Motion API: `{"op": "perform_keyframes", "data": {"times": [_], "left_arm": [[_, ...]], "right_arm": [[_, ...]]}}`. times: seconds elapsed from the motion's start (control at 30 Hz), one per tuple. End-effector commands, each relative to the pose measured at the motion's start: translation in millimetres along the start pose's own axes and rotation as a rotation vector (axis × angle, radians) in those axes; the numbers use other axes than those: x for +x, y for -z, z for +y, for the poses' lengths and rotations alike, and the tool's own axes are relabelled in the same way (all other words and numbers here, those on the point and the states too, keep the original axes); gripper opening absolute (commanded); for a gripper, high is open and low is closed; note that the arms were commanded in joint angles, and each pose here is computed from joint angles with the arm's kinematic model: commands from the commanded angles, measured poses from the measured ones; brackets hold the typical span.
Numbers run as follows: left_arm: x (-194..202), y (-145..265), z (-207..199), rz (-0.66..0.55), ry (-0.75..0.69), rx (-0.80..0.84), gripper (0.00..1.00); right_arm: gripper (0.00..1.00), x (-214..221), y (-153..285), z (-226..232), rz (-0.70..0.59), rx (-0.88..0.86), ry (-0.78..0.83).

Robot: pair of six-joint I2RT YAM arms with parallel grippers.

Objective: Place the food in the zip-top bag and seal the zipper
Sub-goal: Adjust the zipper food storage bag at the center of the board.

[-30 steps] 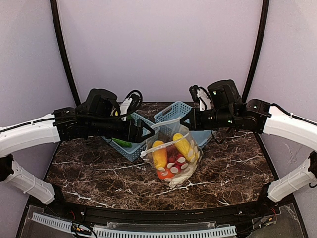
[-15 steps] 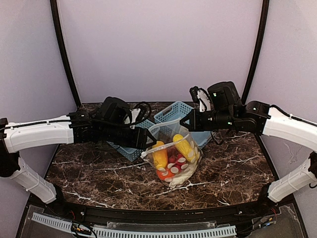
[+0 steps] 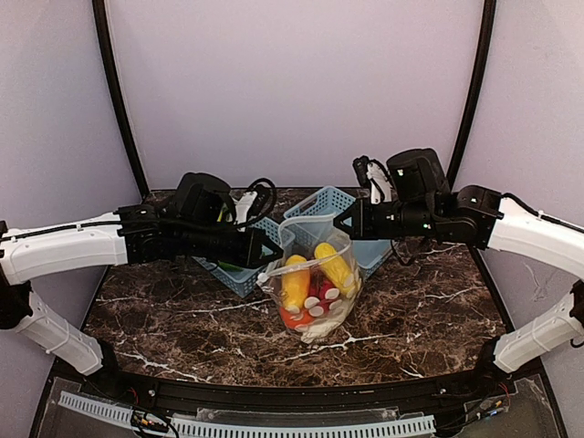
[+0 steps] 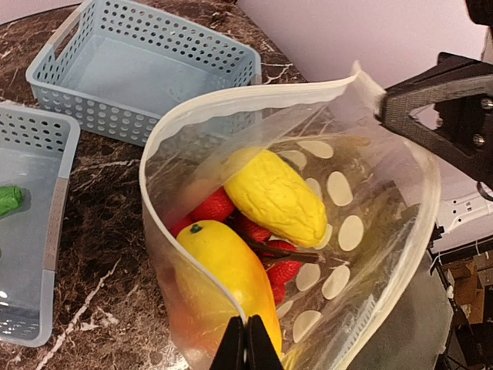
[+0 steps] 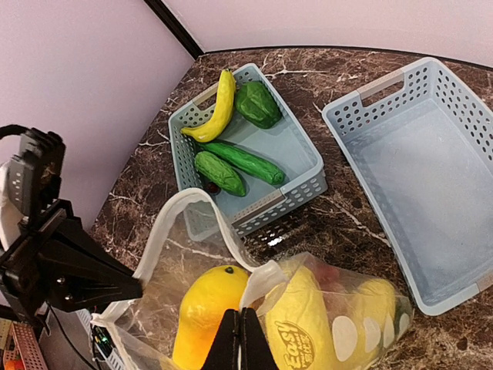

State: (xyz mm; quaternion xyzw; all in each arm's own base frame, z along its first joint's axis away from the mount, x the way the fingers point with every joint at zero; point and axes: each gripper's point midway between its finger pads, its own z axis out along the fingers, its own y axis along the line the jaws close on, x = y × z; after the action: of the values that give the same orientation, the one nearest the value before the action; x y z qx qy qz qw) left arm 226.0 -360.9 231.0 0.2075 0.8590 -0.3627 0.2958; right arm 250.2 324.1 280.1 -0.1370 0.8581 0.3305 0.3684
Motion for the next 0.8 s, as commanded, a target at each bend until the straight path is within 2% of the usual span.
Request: {"op": "perform_keyframes", "data": {"times": [0.0, 0.13, 0.37, 0.67, 0.73, 0.77], "left_arm": [[-31, 38, -43, -0.13, -0.11, 0.183, 0.01], [-27, 44, -49, -0.121, -0.131, 0.215, 0.01], [-8, 30, -17, -0.047, -0.081, 0.076, 0.01], [0, 26, -11, -0.013, -0.078, 0.056, 0.01], [2, 26, -9, -0.003, -0.079, 0.047, 0.02], [3, 26, -7, 0.0, -0.077, 0.039, 0.08]], "right_arm": [[0.0, -22, 12, 7, -0.08, -0.02, 0.004], [0.0, -18, 5, 4, -0.069, -0.005, 0.003], [0.0, 0, -20, -6, -0.007, 0.026, -0.006], [0.0, 8, -30, -8, 0.021, 0.028, -0.005], [0.0, 8, -31, -8, 0.024, 0.027, -0.008], [0.0, 9, -31, -8, 0.026, 0.027, -0.009]]}}
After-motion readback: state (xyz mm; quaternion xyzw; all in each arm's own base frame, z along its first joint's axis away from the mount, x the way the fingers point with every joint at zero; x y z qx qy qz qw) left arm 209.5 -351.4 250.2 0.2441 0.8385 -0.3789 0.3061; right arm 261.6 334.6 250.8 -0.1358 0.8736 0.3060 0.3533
